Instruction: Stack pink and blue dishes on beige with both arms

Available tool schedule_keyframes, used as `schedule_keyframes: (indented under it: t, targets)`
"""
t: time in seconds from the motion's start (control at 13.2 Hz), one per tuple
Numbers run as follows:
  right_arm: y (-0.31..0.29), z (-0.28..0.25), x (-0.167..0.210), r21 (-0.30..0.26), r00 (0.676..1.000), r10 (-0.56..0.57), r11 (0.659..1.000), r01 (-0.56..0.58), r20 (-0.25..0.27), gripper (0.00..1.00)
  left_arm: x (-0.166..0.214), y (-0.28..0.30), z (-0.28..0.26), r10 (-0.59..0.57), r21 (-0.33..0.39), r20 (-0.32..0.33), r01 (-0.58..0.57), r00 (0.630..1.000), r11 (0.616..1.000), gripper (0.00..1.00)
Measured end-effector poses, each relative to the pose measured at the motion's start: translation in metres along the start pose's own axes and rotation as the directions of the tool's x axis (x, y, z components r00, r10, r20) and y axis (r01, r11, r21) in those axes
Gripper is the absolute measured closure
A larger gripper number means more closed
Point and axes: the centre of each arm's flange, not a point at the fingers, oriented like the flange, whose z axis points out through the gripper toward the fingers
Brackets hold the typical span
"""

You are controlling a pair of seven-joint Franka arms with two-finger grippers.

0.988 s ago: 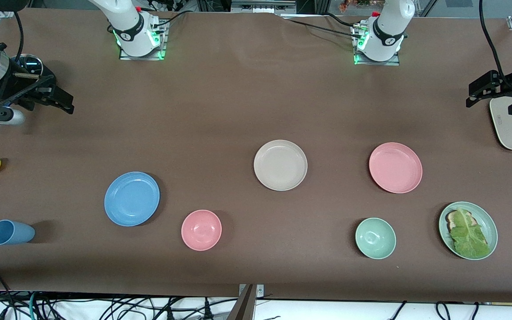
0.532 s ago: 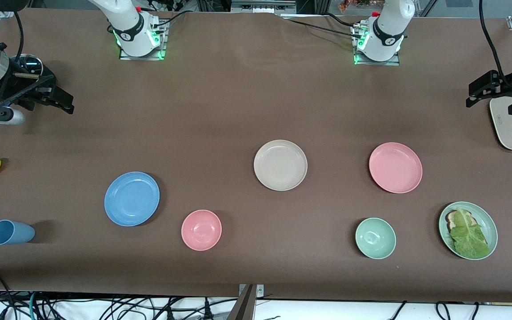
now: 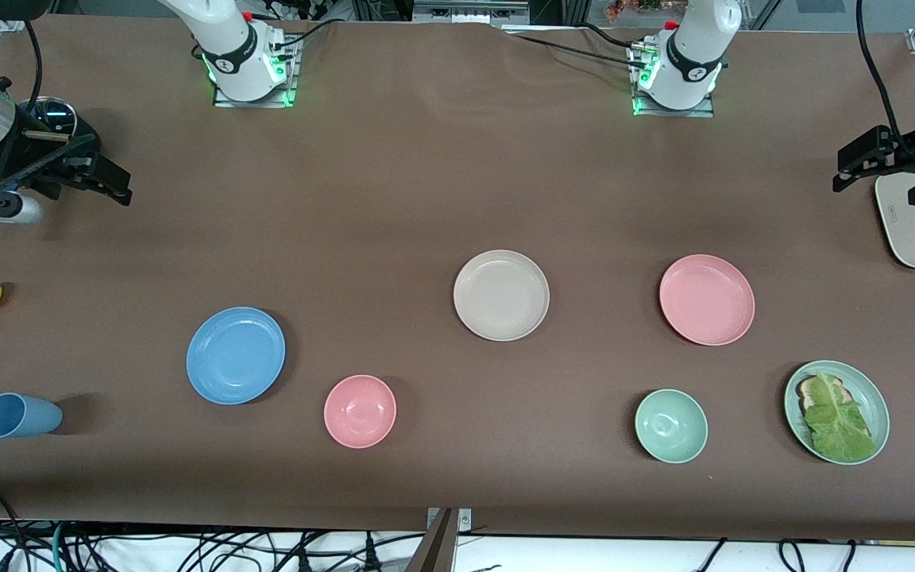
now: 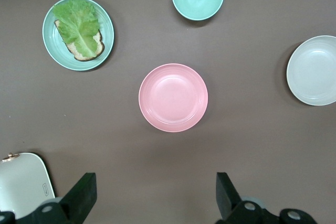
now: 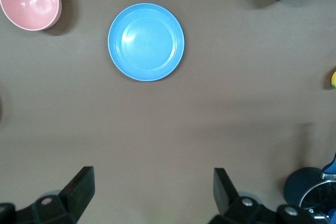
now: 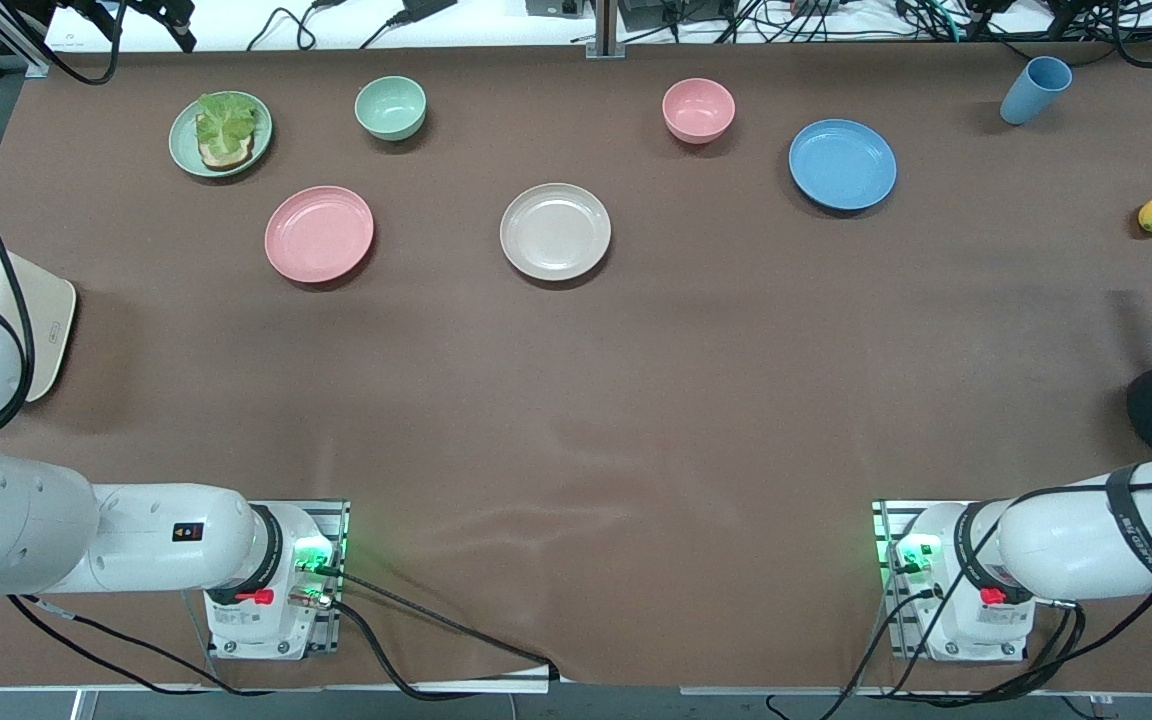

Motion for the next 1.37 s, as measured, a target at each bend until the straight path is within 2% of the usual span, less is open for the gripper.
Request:
schedule_keyframes:
  t: [0.3,0.61,1.37]
  targets:
    - [-0.002,0.008,0.006,-0.003,1.0,0.0,1.0,0.0,0.006,0.0,0.014,-0.003,0.028,0.0,-0.011,0.05,0.0,0.999,1.0,0.0]
    - [-0.003,0.015,0.016,0.001,1.0,0.001,1.0,-0.001,-0.023,0.0,0.032,-0.01,0.071,-0.004,-0.026,0.124,0.007,0.992,1.0,0.0]
    - [-0.028,0.109,0.055,-0.039,0.993,-0.016,0.999,0.021,0.114,0.0,0.046,-0.054,0.143,-0.063,-0.052,0.241,0.078,0.968,0.996,0.0]
